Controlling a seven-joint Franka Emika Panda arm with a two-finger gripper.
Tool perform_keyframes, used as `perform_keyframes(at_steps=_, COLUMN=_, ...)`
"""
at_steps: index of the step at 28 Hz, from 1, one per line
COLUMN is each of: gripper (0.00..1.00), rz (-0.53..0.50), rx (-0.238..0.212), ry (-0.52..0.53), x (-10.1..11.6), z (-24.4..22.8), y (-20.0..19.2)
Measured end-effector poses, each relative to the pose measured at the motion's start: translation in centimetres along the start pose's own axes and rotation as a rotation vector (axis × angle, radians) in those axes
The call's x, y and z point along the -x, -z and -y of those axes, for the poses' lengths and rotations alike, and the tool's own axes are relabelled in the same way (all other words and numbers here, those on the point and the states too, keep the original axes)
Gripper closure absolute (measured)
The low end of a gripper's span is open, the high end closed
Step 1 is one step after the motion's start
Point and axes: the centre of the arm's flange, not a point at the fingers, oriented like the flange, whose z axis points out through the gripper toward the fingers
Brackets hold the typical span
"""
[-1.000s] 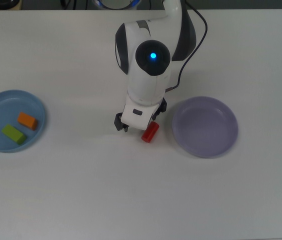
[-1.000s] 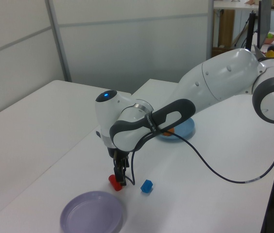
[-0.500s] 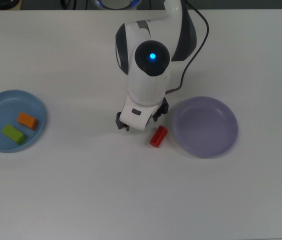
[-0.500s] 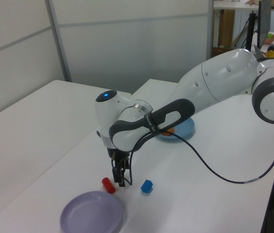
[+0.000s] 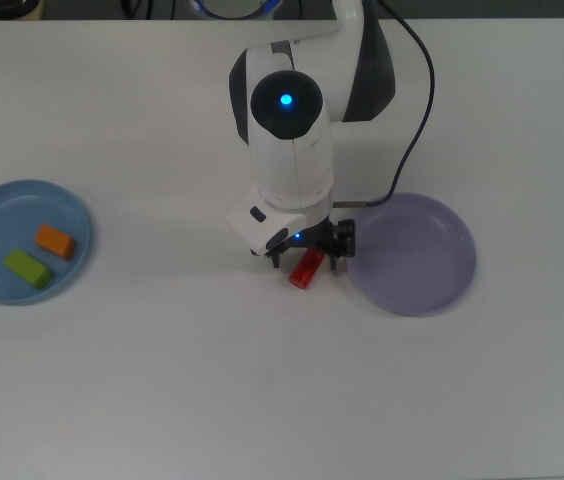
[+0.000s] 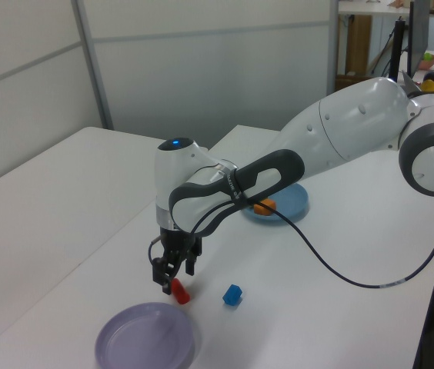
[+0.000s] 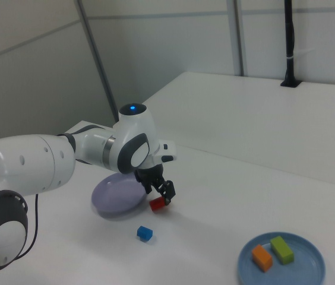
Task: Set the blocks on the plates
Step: 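Move to the red cylinder, lower and grasp it, then carry the red cylinder onto the lavender plate and release it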
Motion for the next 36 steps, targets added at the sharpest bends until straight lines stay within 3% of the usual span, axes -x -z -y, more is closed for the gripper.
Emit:
perform_keyframes(at_steps=7, gripper=0.41, rz=-0.007, rx=0.005, ry=-0.028, x=0.1, z=0.4, y=-0.5)
perform_keyframes(at_steps=20, gripper=0.45, rz=0.017, rx=0.070, ry=-0.002, x=0.5, z=-1.1, y=-2.6)
perform_keyframes(at_steps=21, gripper=0.48, rz=0.017, rx=0.073, ry=0.001, x=0.5, z=-1.1, y=-2.6)
perform_keyframes(at_steps=22, gripper=0.57, rz=0.014, rx=0.077, ry=0.003, x=0.5, z=-1.1, y=-2.6)
perform_keyframes(at_steps=25, gripper=0.66, rz=0.011, rx=0.079, ry=0.005, x=0.5, z=-1.1, y=-2.4)
perform_keyframes(at_steps=32, gripper=0.66, rz=-0.014, rx=0.072, ry=0.012, x=0.0, z=-0.5, y=-1.1)
perform_keyframes(at_steps=36, gripper=0.66, rz=-0.044, rx=0.047, ry=0.041, x=0.1, z=2.2, y=0.8)
